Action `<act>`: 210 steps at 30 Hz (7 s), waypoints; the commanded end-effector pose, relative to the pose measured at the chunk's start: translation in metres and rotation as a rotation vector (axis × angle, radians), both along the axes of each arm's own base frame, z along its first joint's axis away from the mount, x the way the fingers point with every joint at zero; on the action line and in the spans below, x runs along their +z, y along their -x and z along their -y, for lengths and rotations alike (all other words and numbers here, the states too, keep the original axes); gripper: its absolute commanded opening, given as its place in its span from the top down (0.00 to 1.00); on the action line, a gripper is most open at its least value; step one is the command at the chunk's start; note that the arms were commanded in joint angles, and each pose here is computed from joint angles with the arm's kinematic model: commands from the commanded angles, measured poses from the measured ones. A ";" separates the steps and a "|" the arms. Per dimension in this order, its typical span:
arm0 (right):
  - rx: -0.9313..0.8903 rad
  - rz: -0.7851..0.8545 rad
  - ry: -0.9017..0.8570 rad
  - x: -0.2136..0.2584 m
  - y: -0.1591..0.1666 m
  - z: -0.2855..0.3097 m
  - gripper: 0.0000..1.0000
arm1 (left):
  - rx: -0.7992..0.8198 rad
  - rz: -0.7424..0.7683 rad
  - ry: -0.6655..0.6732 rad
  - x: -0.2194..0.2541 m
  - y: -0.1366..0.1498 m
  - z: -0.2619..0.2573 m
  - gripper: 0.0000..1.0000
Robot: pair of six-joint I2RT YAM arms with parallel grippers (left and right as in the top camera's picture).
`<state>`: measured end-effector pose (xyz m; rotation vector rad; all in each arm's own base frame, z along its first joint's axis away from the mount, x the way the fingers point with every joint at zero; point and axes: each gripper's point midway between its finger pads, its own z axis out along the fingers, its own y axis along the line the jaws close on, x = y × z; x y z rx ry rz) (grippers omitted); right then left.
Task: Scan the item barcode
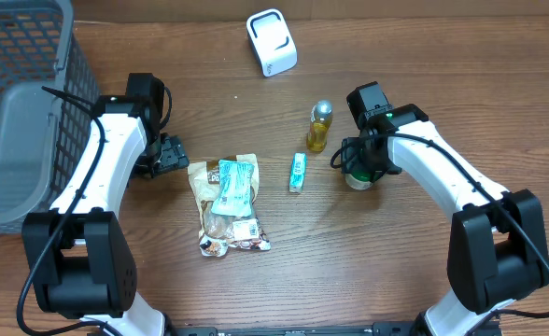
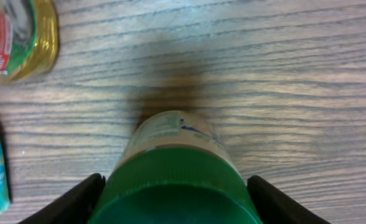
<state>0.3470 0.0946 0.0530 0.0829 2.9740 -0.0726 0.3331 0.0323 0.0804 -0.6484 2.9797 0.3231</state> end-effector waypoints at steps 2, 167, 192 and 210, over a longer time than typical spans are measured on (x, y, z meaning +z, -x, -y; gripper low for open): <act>-0.070 -0.024 0.008 -0.004 0.007 0.004 0.33 | 0.015 -0.014 -0.020 -0.004 0.002 -0.006 0.00; 0.190 0.250 -0.468 -0.039 0.042 -0.252 0.57 | 0.014 -0.014 -0.020 -0.004 0.002 -0.006 0.00; 0.177 0.220 -0.447 0.014 0.036 -0.201 0.48 | 0.015 -0.014 -0.020 -0.004 0.002 -0.006 0.00; 0.187 0.198 -0.504 -0.041 0.042 -0.252 0.49 | 0.014 -0.014 -0.021 -0.004 0.002 -0.006 0.00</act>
